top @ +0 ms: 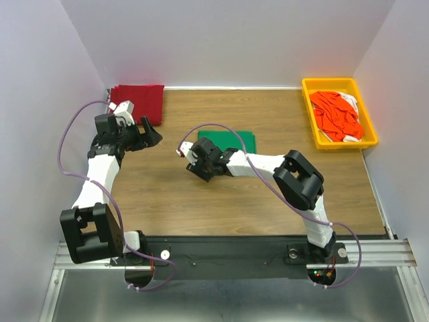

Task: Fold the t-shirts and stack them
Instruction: Neatly place the folded tshirt to the corner

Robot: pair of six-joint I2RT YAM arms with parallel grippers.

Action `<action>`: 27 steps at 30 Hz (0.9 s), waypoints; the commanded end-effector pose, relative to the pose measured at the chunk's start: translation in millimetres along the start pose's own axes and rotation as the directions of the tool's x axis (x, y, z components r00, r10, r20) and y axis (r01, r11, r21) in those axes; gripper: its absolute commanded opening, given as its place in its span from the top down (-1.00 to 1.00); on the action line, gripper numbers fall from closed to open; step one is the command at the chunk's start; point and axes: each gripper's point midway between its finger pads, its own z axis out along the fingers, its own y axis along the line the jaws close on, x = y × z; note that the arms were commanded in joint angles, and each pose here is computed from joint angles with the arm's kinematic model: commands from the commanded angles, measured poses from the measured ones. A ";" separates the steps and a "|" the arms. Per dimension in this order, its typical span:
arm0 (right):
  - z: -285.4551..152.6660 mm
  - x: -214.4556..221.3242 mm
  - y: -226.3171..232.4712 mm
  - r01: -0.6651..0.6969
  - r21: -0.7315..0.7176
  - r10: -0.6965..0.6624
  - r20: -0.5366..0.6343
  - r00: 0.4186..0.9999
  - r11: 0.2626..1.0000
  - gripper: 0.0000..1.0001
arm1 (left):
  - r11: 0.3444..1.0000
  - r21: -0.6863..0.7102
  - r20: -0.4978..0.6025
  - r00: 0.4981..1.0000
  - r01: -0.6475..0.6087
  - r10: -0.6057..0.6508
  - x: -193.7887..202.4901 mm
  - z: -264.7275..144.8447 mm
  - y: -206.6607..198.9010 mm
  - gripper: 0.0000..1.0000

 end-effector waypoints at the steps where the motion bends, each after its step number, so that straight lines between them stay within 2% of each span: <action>1: 3.3 -18.8 5.8 -0.021 -0.016 0.022 0.055 0.998 1.000 0.03 | 0.999 0.011 0.027 0.999 0.047 -0.047 3.8 8.7 3.3 -0.93; 4: 10.7 -11.2 7.3 -0.020 -0.015 0.020 0.034 0.999 1.000 0.09 | 0.996 0.026 0.001 0.996 0.085 -0.085 15.7 14.8 4.1 -0.93; 7: 15.4 -3.6 10.2 -0.018 -0.019 0.018 0.018 1.000 1.000 0.34 | 0.994 0.032 -0.027 0.995 0.101 -0.100 26.2 21.3 7.2 -0.93; 8: 15.7 -2.4 10.0 -0.020 -0.020 0.021 0.017 1.000 1.000 0.56 | 0.994 0.029 -0.026 0.995 0.102 -0.101 26.8 22.9 9.1 -0.93; 10: 10.8 -6.5 10.1 -0.023 -0.029 0.024 0.031 0.999 0.999 0.78 | 0.992 0.026 -0.043 0.992 0.119 -0.118 34.0 24.7 10.8 -0.93; 11: 3.8 -14.3 7.6 -0.027 -0.027 0.028 0.053 0.998 0.999 0.99 | 0.992 0.041 -0.043 0.992 0.123 -0.121 34.1 28.0 10.2 -0.93; 21: -35.4 -56.6 -11.1 -0.122 -0.096 0.138 0.181 0.974 0.988 0.99 | 0.937 0.074 -0.167 0.930 0.342 -0.327 71.7 64.4 -4.6 -0.93; 23: -40.4 -61.9 -13.0 -0.136 -0.103 0.154 0.195 0.969 0.985 0.99 | 0.931 0.078 -0.194 0.921 0.357 -0.337 76.7 76.2 -13.5 -0.93; 27: -40.8 -64.1 -13.7 -0.142 -0.105 0.161 0.199 0.967 0.984 0.99 | 0.925 0.112 -0.177 0.923 0.363 -0.341 75.3 91.5 -35.9 -0.94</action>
